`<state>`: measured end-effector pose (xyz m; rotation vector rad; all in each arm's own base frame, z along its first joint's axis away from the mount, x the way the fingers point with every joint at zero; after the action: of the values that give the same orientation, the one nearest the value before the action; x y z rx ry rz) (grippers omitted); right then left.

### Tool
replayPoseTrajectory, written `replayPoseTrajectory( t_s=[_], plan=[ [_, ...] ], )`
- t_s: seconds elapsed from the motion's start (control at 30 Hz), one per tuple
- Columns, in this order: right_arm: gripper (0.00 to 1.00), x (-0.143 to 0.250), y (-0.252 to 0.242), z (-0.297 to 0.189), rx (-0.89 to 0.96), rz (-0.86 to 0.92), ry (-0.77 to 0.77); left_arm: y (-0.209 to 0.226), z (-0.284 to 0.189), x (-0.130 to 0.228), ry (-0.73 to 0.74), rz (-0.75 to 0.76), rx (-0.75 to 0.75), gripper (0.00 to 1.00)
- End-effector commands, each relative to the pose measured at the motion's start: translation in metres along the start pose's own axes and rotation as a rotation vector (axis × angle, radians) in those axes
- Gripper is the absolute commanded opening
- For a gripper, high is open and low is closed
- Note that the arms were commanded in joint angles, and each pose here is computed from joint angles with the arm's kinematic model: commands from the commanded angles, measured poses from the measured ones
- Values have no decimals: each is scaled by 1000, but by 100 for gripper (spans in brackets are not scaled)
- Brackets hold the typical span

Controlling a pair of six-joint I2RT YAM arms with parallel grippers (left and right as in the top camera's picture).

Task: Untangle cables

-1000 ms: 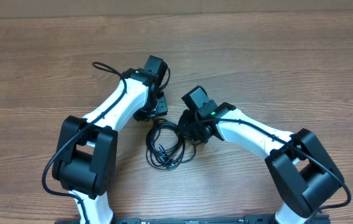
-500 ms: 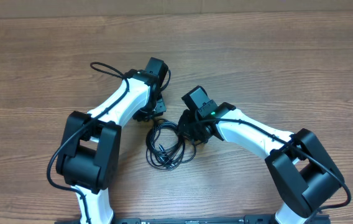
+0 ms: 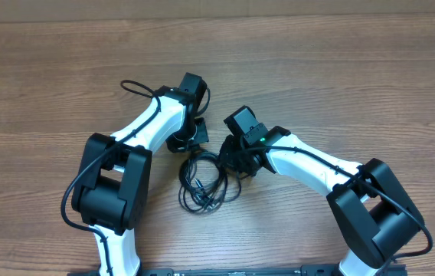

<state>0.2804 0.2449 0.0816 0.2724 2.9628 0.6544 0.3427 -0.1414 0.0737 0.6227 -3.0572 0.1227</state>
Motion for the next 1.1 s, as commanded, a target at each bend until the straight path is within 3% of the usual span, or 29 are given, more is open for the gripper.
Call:
replayPoseTrajectory(
  t_s=[0.0,0.43,0.53,0.6,0.87,1.07],
  plan=[
    [4,3,-3,3,11,-5,7,-6,1,10,113,104,80,4],
    [5,3,-2,3,3,-11,7,-3,-20,16,185,172,58,4],
    [29,6,1,3,-24,-56,36,-1,-20,12,174,164,60,4],
    [40,8,0,3,-22,-56,50,0,-20,7,160,151,62,4],
    [55,22,-3,1,-53,-77,172,22,-22,-30,74,1,87,4],
    [57,31,-1,-1,-87,-94,242,45,-28,-50,123,-115,204,4]
  ],
)
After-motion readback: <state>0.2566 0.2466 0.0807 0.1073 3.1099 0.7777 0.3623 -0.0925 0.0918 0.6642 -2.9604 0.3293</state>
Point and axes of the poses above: each gripper's point midway between its finger pads, its own z axis out along the fingers, its own y axis along the line the jaws close on, x = y × z, the point moved 7 cm from there along -z, back along the fingers, and after that the axes turned 12 degrees about -z, right-handed, at the moved point
